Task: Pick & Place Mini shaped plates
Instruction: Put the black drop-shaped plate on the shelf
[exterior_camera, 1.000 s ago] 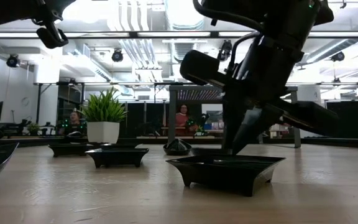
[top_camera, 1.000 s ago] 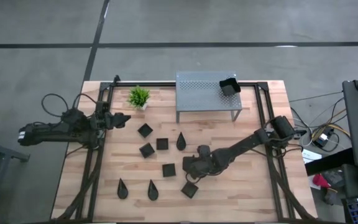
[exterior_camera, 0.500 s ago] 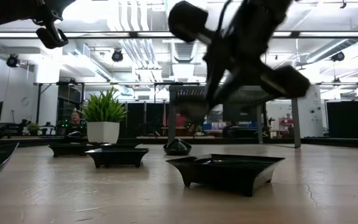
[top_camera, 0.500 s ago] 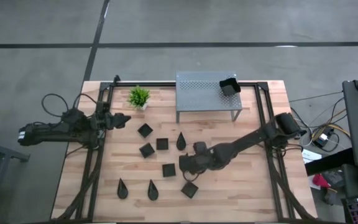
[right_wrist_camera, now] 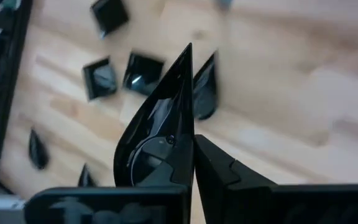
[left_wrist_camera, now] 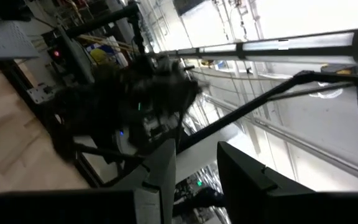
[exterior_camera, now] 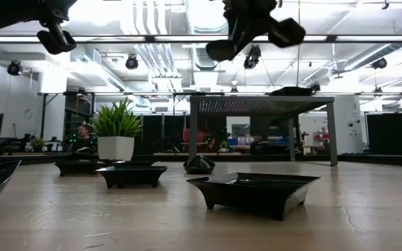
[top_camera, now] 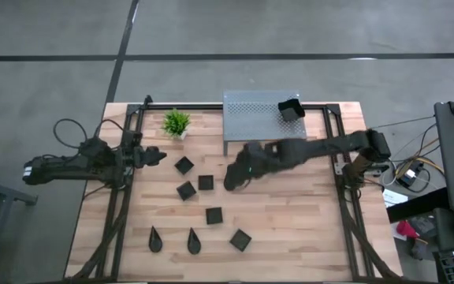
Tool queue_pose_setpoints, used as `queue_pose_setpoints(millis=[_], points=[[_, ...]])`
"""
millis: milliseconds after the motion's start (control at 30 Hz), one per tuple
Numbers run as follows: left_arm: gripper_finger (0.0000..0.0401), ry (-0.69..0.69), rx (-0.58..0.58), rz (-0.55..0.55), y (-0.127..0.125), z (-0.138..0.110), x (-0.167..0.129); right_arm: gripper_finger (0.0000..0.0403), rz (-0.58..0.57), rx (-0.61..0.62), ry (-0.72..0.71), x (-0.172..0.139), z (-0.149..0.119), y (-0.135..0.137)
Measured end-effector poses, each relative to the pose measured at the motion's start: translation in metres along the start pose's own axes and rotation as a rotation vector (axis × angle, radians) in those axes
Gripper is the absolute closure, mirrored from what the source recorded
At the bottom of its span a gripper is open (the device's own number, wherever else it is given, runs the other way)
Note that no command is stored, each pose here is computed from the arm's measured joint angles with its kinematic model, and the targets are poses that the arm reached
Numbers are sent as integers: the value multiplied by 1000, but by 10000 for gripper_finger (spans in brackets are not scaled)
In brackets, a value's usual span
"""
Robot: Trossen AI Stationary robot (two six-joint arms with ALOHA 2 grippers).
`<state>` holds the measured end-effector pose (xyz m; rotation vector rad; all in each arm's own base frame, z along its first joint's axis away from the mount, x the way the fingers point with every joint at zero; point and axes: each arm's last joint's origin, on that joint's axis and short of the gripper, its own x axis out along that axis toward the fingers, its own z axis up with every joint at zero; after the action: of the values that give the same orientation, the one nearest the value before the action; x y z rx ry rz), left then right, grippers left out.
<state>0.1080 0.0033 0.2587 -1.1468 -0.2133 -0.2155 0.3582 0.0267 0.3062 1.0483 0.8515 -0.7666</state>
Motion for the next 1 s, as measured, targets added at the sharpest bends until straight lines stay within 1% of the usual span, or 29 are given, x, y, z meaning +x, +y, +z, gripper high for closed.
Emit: queue_pose_setpoints(millis=[133,233,433,533,700,1000], points=[[291,24,-1,-6,0,-1,0,394,-76,-17,-23,-22,36,-8],[291,29,-1,-8,0,-1,0,394,-105,-19,-53,-31,62,-15],[291,53,-4,-17,0,-2,0,394,-127,-26,-113,-42,111,-34],[291,60,-7,-20,0,-2,0,394,-164,-33,-123,-43,130,-47],[291,60,-7,-20,0,-2,0,394,-240,-70,-110,-41,152,-70],[291,61,-13,-20,0,-2,0,394,-290,-115,-99,-32,171,-93]])
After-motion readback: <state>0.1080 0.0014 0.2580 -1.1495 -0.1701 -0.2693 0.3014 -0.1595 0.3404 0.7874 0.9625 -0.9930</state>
